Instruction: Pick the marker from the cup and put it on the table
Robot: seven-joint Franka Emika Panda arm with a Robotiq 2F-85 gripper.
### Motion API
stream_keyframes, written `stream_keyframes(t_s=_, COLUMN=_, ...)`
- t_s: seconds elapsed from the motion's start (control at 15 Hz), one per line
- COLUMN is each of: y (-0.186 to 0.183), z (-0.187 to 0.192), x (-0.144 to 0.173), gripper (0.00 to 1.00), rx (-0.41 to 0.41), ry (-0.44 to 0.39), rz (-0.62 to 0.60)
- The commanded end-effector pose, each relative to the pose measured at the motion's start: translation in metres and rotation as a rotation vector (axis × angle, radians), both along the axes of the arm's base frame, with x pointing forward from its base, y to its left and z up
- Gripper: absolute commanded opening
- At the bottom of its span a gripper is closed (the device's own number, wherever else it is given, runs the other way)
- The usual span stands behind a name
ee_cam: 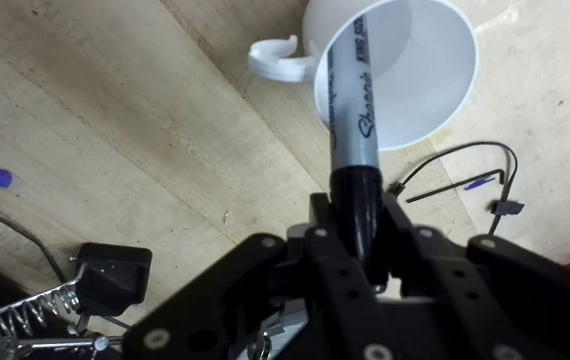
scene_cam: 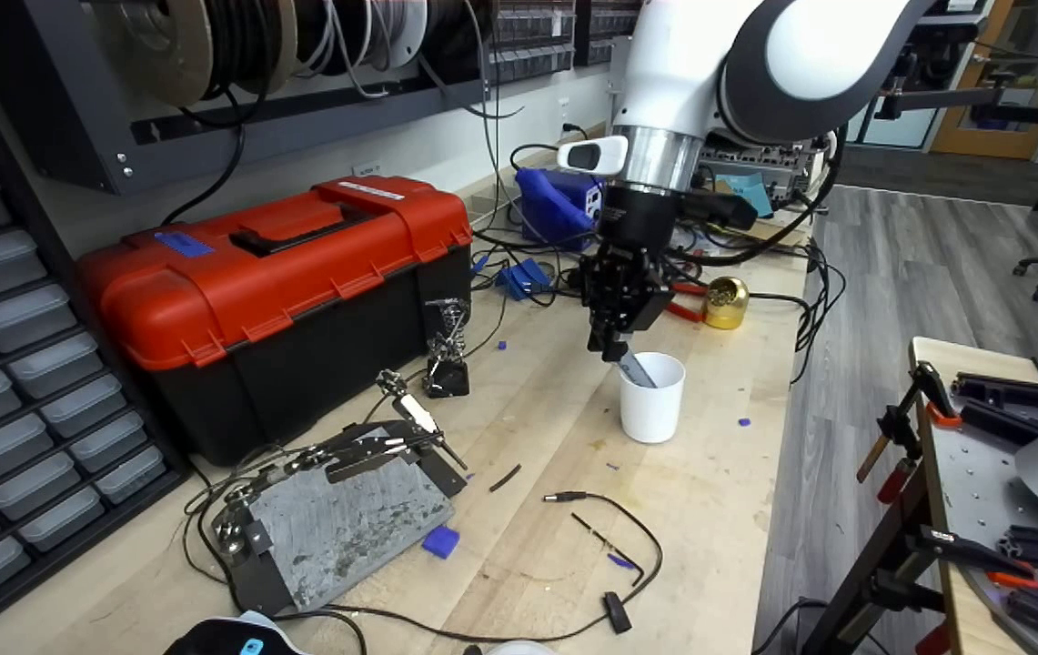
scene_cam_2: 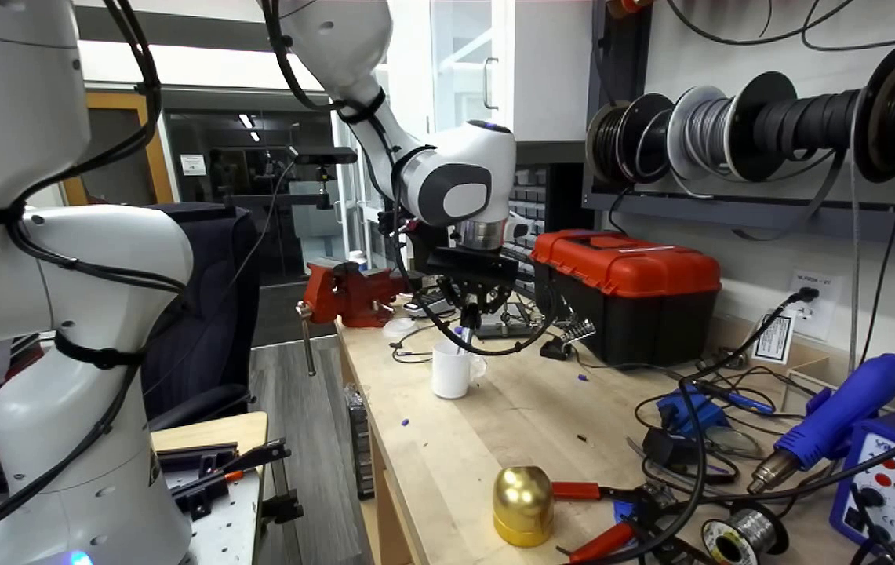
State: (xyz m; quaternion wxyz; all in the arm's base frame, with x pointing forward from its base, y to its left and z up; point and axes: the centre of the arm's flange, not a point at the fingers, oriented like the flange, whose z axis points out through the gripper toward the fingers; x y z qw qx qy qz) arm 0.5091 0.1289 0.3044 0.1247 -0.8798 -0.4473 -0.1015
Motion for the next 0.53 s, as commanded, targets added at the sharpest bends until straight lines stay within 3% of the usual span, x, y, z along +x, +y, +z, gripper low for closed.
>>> stream_keyframes(t_s=0.0, y=-0.002, z=0.023, x=0.011, gripper=0.06, rx=-0.012, ry=0.022, rz=-0.081)
stream_keyframes(t_s=0.47, y=-0.021, z=0.063, x=0.033, gripper=0.06, rx=-0.022, ry=0.086, rz=-0.283)
